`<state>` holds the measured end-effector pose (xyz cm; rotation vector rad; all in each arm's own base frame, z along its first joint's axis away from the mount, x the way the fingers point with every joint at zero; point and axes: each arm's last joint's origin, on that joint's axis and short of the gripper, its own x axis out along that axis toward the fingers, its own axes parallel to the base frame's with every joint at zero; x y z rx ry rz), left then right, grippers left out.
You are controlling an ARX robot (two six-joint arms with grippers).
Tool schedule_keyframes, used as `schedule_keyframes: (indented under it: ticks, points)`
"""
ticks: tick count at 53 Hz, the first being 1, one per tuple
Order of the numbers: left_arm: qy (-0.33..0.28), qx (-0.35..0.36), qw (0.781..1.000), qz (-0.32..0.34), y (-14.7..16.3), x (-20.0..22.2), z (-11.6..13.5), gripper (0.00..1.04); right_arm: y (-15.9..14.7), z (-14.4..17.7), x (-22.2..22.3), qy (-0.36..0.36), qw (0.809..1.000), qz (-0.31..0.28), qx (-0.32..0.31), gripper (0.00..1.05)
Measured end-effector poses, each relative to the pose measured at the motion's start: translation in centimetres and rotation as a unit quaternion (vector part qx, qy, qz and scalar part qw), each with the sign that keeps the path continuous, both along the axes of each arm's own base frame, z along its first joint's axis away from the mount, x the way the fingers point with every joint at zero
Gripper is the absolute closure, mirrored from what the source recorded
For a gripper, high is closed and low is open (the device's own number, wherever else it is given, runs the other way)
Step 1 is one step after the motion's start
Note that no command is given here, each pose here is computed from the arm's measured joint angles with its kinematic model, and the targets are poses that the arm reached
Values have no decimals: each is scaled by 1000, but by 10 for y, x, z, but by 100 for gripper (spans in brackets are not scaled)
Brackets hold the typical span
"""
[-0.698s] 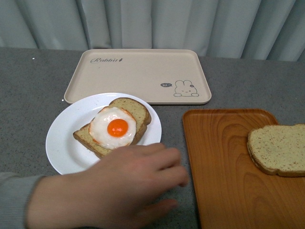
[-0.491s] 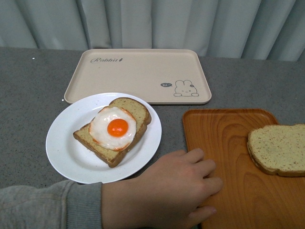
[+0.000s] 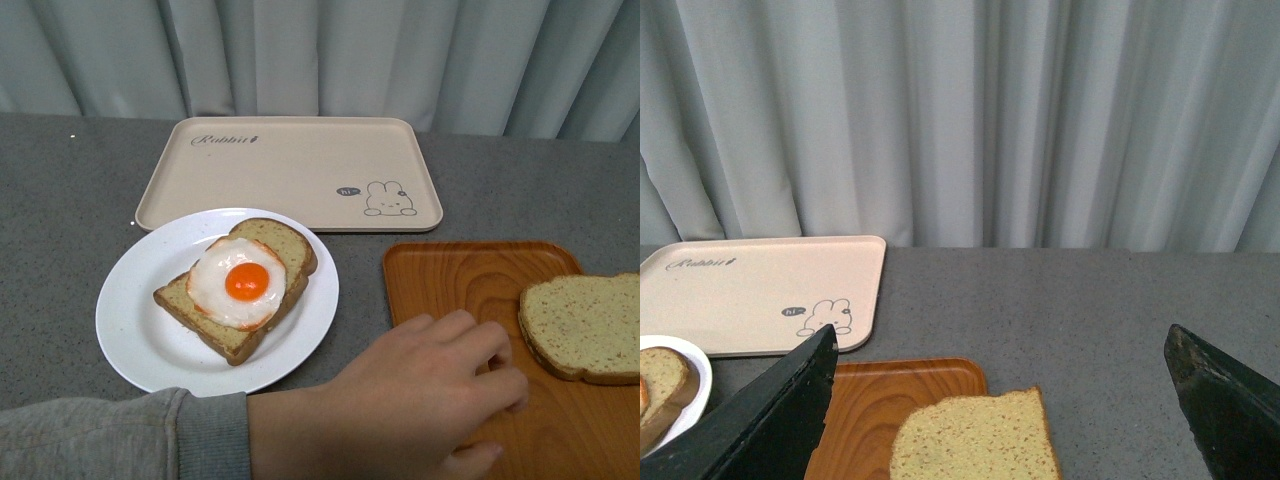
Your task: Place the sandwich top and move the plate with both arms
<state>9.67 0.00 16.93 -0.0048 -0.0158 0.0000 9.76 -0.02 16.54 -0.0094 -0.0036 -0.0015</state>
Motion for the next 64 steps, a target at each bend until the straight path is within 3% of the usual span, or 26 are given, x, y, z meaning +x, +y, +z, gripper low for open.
schedule_keyframes:
  ticks: [64]
  points:
    - [0,0,1000,0,0,0,0,6,0,0,0,0,1000,0,0,9]
